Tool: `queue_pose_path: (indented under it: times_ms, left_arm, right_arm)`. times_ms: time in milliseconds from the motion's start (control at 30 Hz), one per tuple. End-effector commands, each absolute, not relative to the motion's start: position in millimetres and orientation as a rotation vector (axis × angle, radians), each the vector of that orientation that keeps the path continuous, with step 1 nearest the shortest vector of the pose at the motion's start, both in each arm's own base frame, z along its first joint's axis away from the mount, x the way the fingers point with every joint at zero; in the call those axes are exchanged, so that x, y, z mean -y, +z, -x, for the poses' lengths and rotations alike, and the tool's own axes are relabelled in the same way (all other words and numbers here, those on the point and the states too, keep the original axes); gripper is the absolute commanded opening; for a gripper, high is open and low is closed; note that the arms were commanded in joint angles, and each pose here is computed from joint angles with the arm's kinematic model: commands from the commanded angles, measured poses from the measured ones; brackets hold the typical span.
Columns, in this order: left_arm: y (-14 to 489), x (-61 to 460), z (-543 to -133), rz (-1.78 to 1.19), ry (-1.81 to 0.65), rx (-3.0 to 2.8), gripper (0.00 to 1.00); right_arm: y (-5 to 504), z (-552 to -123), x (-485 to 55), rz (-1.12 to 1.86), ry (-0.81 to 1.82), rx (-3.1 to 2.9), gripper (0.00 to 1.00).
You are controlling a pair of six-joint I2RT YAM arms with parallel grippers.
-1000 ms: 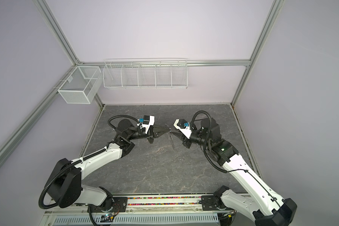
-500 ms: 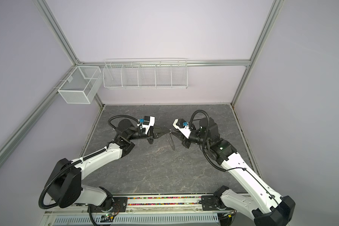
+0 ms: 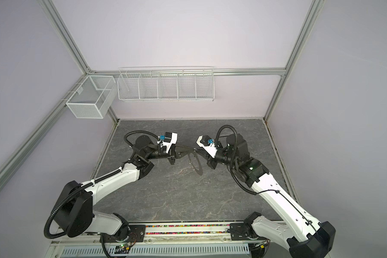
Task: Attach keys to a key ring
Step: Insert the key into the keyring.
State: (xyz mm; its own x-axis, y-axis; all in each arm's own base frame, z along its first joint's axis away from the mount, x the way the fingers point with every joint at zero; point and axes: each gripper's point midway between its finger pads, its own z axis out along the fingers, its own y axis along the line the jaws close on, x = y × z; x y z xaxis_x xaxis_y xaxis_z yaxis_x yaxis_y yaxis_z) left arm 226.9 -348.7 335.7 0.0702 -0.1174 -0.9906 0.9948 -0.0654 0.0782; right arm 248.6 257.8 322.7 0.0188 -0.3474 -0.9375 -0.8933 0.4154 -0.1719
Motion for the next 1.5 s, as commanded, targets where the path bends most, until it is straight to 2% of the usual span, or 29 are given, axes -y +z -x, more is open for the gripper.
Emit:
queue_pose_path:
  times_ms: [0, 267, 467, 633, 700, 833, 900, 1000, 1300, 1467]
  left_arm:
    - [349.5, 350.8, -222.7, -1.236, -1.254, -0.974, 0.0]
    - [348.9, 351.8, -223.5, -1.239, -1.258, -0.977, 0.0]
    - [347.5, 352.5, -224.6, -1.238, -1.257, -0.988, 0.0]
    - [343.3, 353.6, -231.8, -1.217, -1.219, -1.028, 0.01]
    - [340.4, 352.5, -238.5, -1.201, -1.162, -1.071, 0.24]
    - [337.5, 345.8, -249.4, -1.204, -0.979, -1.133, 0.35]
    - [333.9, 342.1, -252.2, -1.227, -0.847, -1.156, 0.37]
    - [327.1, 338.1, -250.1, -1.279, -0.691, -1.157, 0.37]
    - [311.8, 349.8, -233.0, -1.437, -0.426, -1.107, 0.36]
    - [307.1, 355.1, -234.9, -1.467, -0.368, -1.127, 0.35]
  right_arm:
    - [333.6, -248.5, -260.2, 1.135, 0.619, -1.514, 0.16]
    - [332.1, -246.0, -260.9, 1.15, 0.63, -1.511, 0.17]
    - [333.9, -241.5, -261.7, 1.168, 0.642, -1.494, 0.08]
    - [331.3, -238.4, -259.8, 1.178, 0.64, -1.502, 0.07]
    - [327.9, -237.9, -256.8, 1.183, 0.623, -1.526, 0.07]
    - [320.9, -237.6, -248.6, 1.186, 0.583, -1.594, 0.07]
    - [316.3, -237.4, -245.1, 1.19, 0.566, -1.634, 0.07]
    - [310.0, -236.3, -242.8, 1.199, 0.553, -1.679, 0.07]
    - [303.2, -239.4, -244.4, 1.216, 0.533, -1.769, 0.07]
    - [301.0, -239.6, -248.4, 1.23, 0.534, -1.783, 0.07]
